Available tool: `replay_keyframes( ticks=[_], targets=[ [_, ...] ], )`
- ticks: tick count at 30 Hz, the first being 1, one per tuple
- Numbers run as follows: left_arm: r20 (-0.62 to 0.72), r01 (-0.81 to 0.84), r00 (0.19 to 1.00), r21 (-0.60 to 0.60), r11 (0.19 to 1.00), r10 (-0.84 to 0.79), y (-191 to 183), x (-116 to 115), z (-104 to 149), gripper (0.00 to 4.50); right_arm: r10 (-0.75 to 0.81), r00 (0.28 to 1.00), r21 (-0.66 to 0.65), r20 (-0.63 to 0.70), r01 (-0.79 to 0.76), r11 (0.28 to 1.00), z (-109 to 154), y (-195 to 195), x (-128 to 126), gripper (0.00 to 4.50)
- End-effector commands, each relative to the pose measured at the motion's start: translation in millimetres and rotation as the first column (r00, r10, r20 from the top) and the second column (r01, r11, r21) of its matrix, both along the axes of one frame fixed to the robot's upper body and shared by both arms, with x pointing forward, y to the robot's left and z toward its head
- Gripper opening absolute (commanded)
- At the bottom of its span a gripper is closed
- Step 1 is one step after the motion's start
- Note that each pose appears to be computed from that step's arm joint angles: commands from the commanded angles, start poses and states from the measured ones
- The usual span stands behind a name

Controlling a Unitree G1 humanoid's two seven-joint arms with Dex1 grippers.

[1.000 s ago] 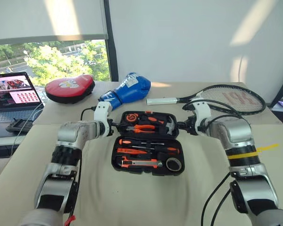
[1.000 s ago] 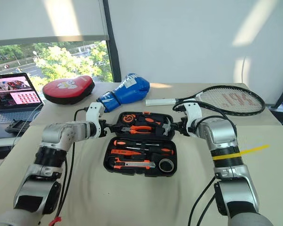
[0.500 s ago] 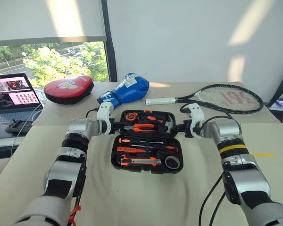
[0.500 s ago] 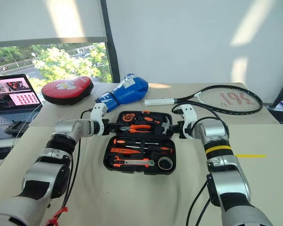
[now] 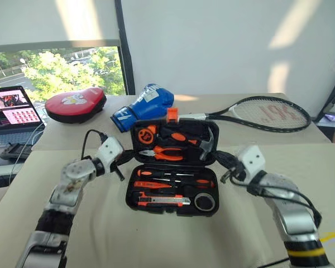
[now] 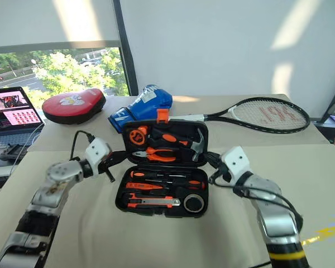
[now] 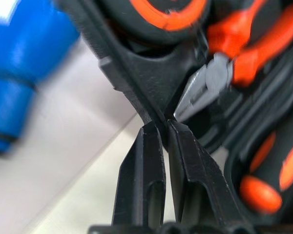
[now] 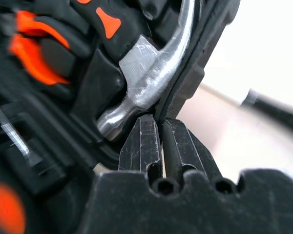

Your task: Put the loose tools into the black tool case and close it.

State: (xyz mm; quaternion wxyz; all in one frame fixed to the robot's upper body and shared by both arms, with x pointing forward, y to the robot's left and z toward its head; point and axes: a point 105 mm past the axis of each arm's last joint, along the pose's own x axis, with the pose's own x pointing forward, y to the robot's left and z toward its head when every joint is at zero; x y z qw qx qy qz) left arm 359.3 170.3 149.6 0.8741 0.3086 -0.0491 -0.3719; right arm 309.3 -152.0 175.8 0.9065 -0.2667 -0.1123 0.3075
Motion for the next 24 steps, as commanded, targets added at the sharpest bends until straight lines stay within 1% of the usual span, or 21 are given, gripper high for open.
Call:
replay_keyframes(
  ticks=[1,3,6,8,11,12,13,14,16,17,18,19,20,21,22,23,24],
  targets=[
    [0.109,0.087,0.989,0.104,0.991,-0.099,-10.7,-12.7,0.8,0.04,0.175,0.978,-0.141,0.112,-0.158,0.977,8.3,22.9,-38.3,0.0],
    [0.115,0.084,0.988,0.132,0.988,-0.099,-2.5,-16.8,-4.8,0.04,0.182,0.979,-0.187,0.092,-0.163,0.969,-1.9,16.9,-50.1,0.0],
    [0.053,0.052,0.997,0.124,0.991,-0.059,15.6,-22.1,-14.9,0.04,0.153,0.987,-0.292,0.04,-0.135,0.947,-19.6,2.0,-61.5,0.0],
    [0.013,0.045,0.999,0.114,0.992,-0.047,24.0,-26.8,-19.4,0.04,0.134,0.991,-0.354,-0.023,-0.134,0.926,-34.6,-8.6,-68.7,0.0],
    [-0.044,0.06,0.997,0.119,0.991,-0.055,30.3,-33.6,-26.0,0.04,0.139,0.979,-0.361,-0.149,-0.185,0.914,-49.8,-15.5,-79.4,0.0],
    [-0.066,0.058,0.997,0.113,0.992,-0.05,33.7,-35.1,-27.5,0.01,0.127,0.979,-0.33,-0.159,-0.174,0.928,-46.8,-17.5,-80.0,0.39],
    [-0.09,0.053,0.995,0.101,0.993,-0.044,37.4,-36.3,-28.5,0.0,0.124,0.976,-0.331,-0.179,-0.179,0.926,-47.0,-19.0,-82.2,0.79],
    [-0.126,0.03,0.992,0.066,0.997,-0.021,44.2,-37.0,-28.4,0.0,0.109,0.977,-0.348,-0.185,-0.169,0.922,-46.7,-22.5,-83.9,1.03],
    [-0.193,-0.016,0.981,0.012,1.0,0.018,56.3,-37.9,-27.3,0.68,0.074,0.978,-0.35,-0.195,-0.14,0.926,-42.4,-28.4,-87.3,1.68],
    [-0.228,-0.035,0.973,-0.012,0.999,0.031,61.2,-38.5,-26.7,0.83,0.051,0.975,-0.363,-0.214,-0.128,0.923,-42.8,-32.8,-90.2,2.03],
    [-0.261,-0.06,0.964,-0.034,0.998,0.049,67.1,-38.8,-25.5,1.2,0.038,0.964,-0.368,-0.264,-0.137,0.92,-45.8,-36.3,-97.6,2.37],
    [-0.298,-0.081,0.953,-0.062,0.995,0.059,71.7,-39.3,-23.9,1.61,0.039,0.948,-0.32,-0.315,-0.144,0.936,-45.6,-36.0,-105.7,2.73],
    [-0.347,-0.098,0.936,-0.098,0.99,0.059,75.6,-40.4,-21.8,2.02,0.045,0.941,-0.247,-0.335,-0.134,0.96,-39.2,-33.0,-111.0,3.06],
    [-0.401,-0.107,0.915,-0.133,0.985,0.045,77.2,-42.7,-20.1,2.27,0.079,0.927,-0.167,-0.367,-0.149,0.975,-32.9,-26.9,-117.6,3.07],
    [-0.454,-0.104,0.891,-0.175,0.979,0.014,76.0,-46.4,-16.7,2.71,0.143,0.901,-0.072,-0.41,-0.189,0.979,-26.1,-17.1,-127.7,3.07],
    [-0.485,-0.107,0.874,-0.211,0.972,-0.009,74.4,-48.7,-12.0,3.01,0.216,0.866,0.01,-0.451,-0.237,0.972,-20.4,-6.6,-137.8,3.07],
    [-0.482,-0.117,0.876,-0.279,0.953,-0.033,71.7,-48.6,-3.2,3.04,0.275,0.839,0.077,-0.469,-0.271,0.959,-14.0,2.8,-142.3,2.84]
  ],
)
